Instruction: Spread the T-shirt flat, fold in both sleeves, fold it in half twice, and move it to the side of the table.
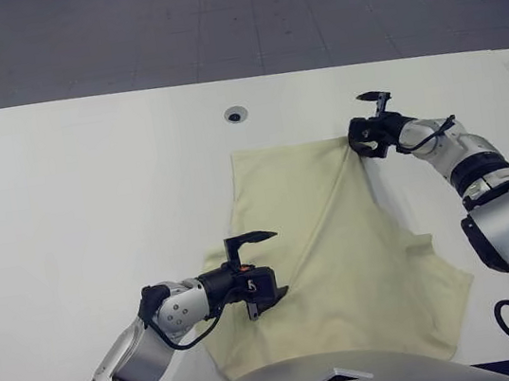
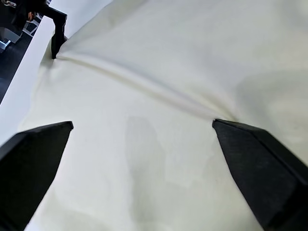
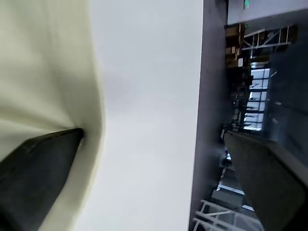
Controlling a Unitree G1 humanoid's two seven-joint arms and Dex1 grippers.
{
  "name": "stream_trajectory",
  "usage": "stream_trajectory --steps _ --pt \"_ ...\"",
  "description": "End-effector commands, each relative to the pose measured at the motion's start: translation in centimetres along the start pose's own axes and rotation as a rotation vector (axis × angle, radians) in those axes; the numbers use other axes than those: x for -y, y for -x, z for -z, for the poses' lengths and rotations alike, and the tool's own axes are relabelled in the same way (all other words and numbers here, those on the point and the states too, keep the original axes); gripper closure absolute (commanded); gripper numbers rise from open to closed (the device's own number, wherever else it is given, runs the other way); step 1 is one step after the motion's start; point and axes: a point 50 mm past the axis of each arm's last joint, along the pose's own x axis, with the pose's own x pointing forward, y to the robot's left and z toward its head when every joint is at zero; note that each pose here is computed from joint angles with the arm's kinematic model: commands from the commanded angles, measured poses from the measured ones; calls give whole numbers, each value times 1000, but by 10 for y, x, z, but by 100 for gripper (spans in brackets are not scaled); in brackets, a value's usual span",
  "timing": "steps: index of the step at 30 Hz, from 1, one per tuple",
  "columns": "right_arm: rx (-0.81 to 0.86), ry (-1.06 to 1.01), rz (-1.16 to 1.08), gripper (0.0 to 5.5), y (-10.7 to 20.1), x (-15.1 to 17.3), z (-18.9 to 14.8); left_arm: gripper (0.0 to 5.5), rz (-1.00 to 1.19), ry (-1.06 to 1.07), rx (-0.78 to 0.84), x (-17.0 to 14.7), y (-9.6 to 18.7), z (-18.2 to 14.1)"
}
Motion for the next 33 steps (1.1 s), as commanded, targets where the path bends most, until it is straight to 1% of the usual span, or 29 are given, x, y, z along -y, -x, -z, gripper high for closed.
stream_trajectory --steps 1,6,8,10,12,14,15,17,22,24,28,31,33 --pt "52 179 60 13 -2 25 -12 10 150 63 -98 26 -1 20" --pt "206 286 197 13 -8 49 -45 10 148 61 -98 26 -2 20" --pt "248 368 254 13 -11 58 -58 10 147 62 -100 26 -2 20" --pt "272 406 343 13 -11 71 -68 10 145 62 -100 27 -2 20" --pt "283 368 422 13 -8 84 -72 10 145 60 -97 27 -4 19" --pt "284 330 436 13 -6 88 -69 10 146 58 -96 27 -5 19" --pt "270 289 421 13 -5 87 -65 10 145 58 -97 27 -5 19" --pt "214 141 351 13 -5 82 -53 10 137 60 -101 28 -6 18" --pt "93 -381 169 13 1 63 -12 10 115 65 -103 27 -7 16" --pt "49 -562 100 13 7 48 7 10 111 66 -102 28 -7 16" --pt "60 -743 -24 13 14 15 22 10 99 70 -105 28 -6 15" --pt "56 -855 -58 13 20 3 31 10 98 67 -106 27 -5 15" --pt "39 -895 -78 13 24 -3 37 10 99 66 -107 27 -5 16"
